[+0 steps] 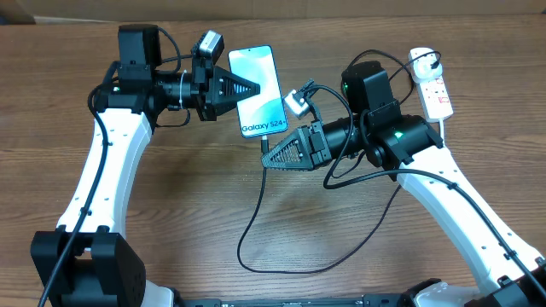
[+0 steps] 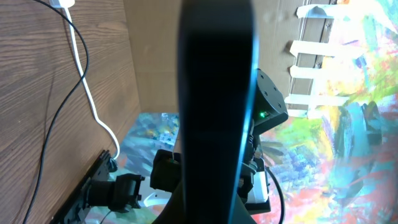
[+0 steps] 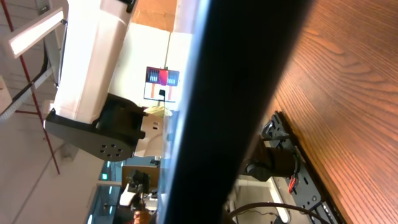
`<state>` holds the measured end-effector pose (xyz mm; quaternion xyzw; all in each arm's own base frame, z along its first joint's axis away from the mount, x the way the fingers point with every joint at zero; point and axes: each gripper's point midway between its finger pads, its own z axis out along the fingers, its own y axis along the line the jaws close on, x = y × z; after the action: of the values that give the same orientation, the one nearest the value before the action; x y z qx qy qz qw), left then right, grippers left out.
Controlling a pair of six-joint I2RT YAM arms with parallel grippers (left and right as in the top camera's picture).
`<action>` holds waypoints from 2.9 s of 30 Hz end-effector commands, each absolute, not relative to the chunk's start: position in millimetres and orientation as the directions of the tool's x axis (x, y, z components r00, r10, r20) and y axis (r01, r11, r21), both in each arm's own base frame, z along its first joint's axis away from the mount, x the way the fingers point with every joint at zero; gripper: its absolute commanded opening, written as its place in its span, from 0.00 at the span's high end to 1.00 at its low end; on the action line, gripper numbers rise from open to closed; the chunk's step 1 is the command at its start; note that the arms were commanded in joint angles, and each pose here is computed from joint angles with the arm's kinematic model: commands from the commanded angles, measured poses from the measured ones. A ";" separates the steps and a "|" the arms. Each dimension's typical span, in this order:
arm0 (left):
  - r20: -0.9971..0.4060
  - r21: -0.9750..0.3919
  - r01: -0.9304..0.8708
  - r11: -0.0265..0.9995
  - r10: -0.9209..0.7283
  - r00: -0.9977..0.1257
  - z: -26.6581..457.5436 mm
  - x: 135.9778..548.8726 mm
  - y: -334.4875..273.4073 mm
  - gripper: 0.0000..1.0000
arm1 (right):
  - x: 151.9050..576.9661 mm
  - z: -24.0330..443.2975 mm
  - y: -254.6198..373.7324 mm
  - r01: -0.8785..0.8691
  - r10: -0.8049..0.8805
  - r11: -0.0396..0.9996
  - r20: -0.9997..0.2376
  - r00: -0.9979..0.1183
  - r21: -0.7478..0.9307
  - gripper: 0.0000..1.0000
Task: Plug charger to phone and switch on socket
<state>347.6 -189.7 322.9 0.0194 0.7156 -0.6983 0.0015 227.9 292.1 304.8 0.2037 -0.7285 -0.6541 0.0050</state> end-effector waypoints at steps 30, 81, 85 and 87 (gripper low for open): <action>-0.061 -0.998 0.060 -0.010 0.051 -0.997 339.3 343.5 -187.1 0.96 | 229.9 312.6 282.0 -0.272 -0.304 0.019 -0.254 -0.918 0.962 0.96; -0.029 -1.000 0.029 -0.008 0.052 -0.998 339.3 343.4 -187.5 0.96 | 219.2 312.6 290.2 -0.247 -0.338 0.016 -0.228 -0.913 0.969 0.96; -0.032 -0.999 0.032 -0.008 0.053 -0.998 339.3 343.2 -187.7 0.96 | 219.6 312.9 290.2 -0.251 -0.337 0.015 -0.231 -0.913 0.968 0.96; -0.032 -0.999 0.032 -0.008 0.052 -0.998 339.3 343.2 -187.7 0.96 | 219.9 312.5 290.3 -0.251 -0.335 0.017 -0.231 -0.913 0.968 0.96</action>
<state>348.3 -187.7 323.4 0.0063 0.7151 -0.6990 -0.0088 220.9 289.1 312.5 0.2036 -0.7128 -0.6704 0.0315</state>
